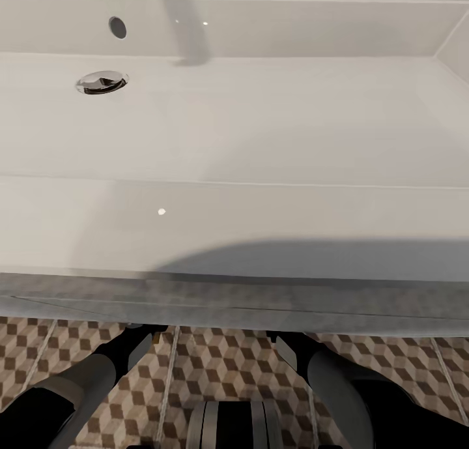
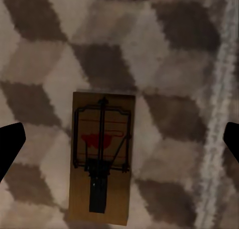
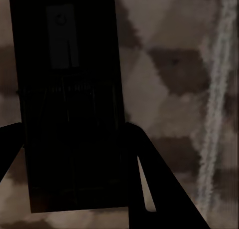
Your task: Take the four mousetraps from the cabinet in the bathroom and place them on the bathroom floor. Make sure all four end up on the same floor surface, and ensure that at least two of them are either under or directly next to the same bathroom sink.
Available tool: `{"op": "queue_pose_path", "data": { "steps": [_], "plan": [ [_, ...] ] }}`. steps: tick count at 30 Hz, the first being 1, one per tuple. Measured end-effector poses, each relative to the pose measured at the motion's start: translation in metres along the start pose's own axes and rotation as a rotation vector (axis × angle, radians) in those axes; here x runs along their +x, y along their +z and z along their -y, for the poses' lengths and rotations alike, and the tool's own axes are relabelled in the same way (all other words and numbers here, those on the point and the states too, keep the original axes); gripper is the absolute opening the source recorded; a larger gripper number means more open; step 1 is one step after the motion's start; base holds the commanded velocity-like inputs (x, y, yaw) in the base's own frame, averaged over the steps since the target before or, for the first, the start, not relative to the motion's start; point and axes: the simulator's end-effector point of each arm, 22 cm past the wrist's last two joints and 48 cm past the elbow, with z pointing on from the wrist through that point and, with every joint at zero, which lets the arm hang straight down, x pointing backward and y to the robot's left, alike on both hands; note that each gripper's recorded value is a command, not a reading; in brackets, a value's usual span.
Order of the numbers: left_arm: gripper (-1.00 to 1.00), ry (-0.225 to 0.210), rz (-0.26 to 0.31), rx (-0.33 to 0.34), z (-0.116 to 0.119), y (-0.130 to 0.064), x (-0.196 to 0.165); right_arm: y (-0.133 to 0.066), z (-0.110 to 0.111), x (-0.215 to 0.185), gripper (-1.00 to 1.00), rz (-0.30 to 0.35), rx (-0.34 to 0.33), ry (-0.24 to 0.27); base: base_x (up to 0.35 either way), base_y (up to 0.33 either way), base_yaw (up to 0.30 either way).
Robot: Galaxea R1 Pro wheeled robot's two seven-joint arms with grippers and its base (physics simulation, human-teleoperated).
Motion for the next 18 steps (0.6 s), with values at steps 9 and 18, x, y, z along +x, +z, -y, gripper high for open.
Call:
{"op": "queue_pose_path", "data": {
  "steps": [9,18],
  "plan": [
    [1.00,0.001,-0.001,0.001,0.0008,0.0000,0.0006,0.0000,0.0013,-0.0005,-1.00,0.002,0.006,0.000,0.000,0.000,0.000],
    [1.00,0.001,-0.003,0.007,0.0060,-0.0004,0.0016,0.0000,0.0017,-0.0008,-1.00,0.003,0.007,0.001,0.000,0.000,0.000]
  ]
}}
